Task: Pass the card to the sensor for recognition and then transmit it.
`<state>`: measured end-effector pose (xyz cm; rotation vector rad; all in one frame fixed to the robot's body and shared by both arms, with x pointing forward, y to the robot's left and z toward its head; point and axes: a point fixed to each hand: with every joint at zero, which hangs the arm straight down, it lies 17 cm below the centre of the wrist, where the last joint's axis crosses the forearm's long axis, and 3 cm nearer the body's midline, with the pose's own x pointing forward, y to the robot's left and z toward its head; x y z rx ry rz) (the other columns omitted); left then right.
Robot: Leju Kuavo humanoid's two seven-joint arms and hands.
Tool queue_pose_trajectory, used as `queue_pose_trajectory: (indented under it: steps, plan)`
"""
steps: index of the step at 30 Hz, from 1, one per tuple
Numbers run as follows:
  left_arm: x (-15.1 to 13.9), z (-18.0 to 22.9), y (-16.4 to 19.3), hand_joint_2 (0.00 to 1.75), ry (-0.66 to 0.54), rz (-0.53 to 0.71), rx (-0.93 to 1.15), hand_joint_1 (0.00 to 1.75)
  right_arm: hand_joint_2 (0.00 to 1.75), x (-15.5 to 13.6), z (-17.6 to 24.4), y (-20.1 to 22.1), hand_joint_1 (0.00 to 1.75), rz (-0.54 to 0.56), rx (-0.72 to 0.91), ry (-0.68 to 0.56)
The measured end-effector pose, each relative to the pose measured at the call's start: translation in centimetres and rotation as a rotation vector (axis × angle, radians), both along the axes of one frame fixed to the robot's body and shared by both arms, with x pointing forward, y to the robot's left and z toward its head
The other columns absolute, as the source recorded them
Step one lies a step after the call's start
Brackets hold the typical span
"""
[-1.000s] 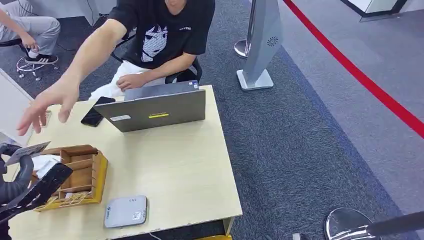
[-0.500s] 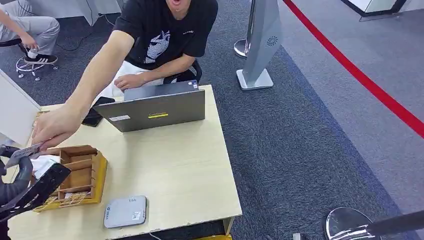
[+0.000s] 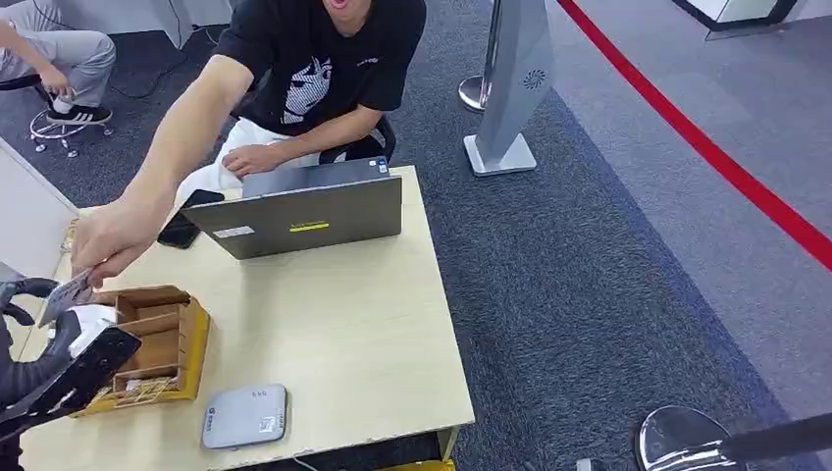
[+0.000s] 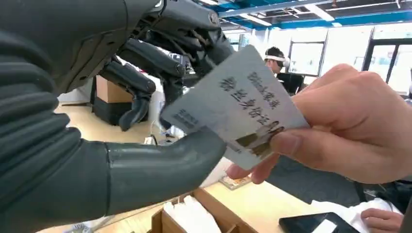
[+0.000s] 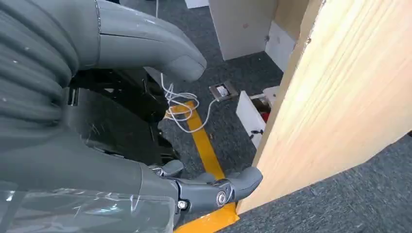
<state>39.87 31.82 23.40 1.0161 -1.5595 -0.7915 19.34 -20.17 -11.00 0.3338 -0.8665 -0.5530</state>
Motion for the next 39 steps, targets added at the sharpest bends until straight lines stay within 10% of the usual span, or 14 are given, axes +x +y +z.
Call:
queue_pose_trajectory:
  steps: [20, 39]
  plan:
    - [-7.5, -8.9, 1.2, 1.75, 0.132, -0.191, 0.444, 0.0, 1.75, 0.1, 0.7, -1.1, 0.0, -0.058, 0.006, -0.035]
    - [-8.9, -19.2, 5.0, 1.75, 0.338, -0.166, 0.64, 0.0, 1.75, 0.3, 0.1, -1.1, 0.0, -0.024, 0.007, -0.049]
